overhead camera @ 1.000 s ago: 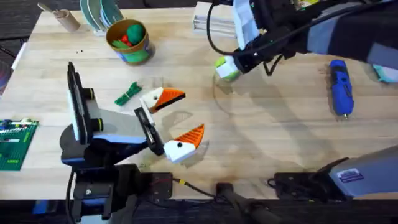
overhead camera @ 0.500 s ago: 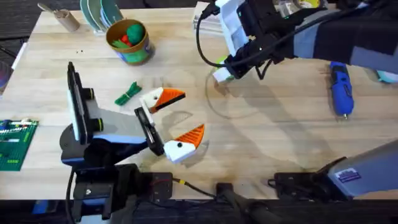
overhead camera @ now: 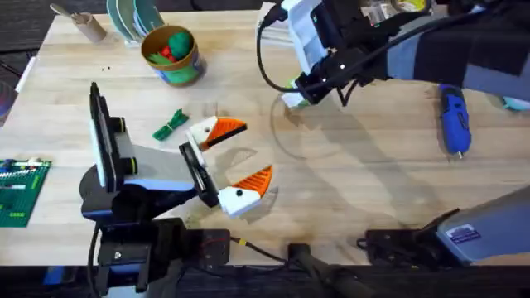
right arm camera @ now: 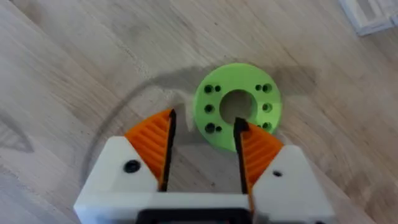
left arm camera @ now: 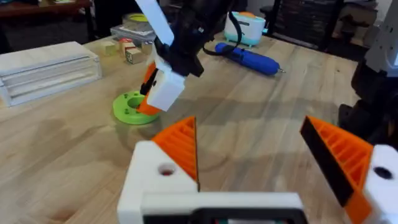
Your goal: Pick up the gripper from the table and insert it into the empty holder that is missing its gripper. Then pick up a screw, insert it into the mounting hole, and use the screwdriver to tighten it. Finally, clean up the table by picking up the vegetable and placing it into the bucket.
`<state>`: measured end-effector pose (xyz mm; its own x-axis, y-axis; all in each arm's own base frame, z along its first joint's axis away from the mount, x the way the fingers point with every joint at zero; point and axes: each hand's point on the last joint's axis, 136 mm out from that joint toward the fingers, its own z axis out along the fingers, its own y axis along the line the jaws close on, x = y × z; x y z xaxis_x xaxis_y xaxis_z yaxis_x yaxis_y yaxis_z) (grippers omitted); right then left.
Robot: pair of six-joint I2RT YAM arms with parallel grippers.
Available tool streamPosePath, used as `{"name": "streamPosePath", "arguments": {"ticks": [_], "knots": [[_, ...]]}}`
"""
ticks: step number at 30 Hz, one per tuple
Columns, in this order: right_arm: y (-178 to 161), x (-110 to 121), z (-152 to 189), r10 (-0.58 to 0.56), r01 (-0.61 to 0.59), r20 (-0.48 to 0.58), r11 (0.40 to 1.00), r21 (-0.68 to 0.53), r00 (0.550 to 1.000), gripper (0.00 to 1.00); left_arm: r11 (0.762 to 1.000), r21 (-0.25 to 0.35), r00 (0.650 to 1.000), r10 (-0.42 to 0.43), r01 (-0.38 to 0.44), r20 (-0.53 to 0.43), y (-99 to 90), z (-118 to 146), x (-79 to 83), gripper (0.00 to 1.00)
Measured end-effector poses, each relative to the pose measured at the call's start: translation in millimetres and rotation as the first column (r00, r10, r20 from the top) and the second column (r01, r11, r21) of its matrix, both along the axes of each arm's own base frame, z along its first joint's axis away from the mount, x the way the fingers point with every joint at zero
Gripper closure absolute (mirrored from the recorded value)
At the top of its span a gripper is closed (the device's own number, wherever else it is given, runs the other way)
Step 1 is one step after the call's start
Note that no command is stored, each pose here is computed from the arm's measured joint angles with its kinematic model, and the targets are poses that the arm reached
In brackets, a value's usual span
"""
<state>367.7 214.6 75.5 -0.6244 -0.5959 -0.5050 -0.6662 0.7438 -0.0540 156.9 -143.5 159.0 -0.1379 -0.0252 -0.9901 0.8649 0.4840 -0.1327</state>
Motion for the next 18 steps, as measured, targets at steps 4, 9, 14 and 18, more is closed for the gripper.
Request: {"name": "streamPosePath", "arguments": {"ticks": [4, 9, 14, 18], "knots": [[2, -1, -1, 0.009, -0.009, -0.001, 1.000, -0.003, 1.000, 0.451, 1.000, 0.000, 1.000, 0.000, 0.000, 0.000, 0.0, 0, 0.0, 0.008], [-3, 0, -13, -0.003, 0.003, -0.012, 0.999, -0.042, 1.000, 0.506, 1.000, 0.000, 1.000, 0.000, 0.000, 0.000, 0.0, 0, 0.0, 0.008], [-6, 1, -16, -0.011, 0.010, -0.012, 0.998, -0.058, 1.000, 0.570, 1.000, 0.000, 1.000, 0.000, 0.000, 0.000, 0.0, 0, 0.0, 0.008], [-6, 1, -16, -0.013, 0.012, -0.010, 0.998, -0.062, 1.000, 0.630, 1.000, 0.000, 1.000, 0.000, 0.000, 0.000, 0.0, 0, 0.0, 0.008]]}}
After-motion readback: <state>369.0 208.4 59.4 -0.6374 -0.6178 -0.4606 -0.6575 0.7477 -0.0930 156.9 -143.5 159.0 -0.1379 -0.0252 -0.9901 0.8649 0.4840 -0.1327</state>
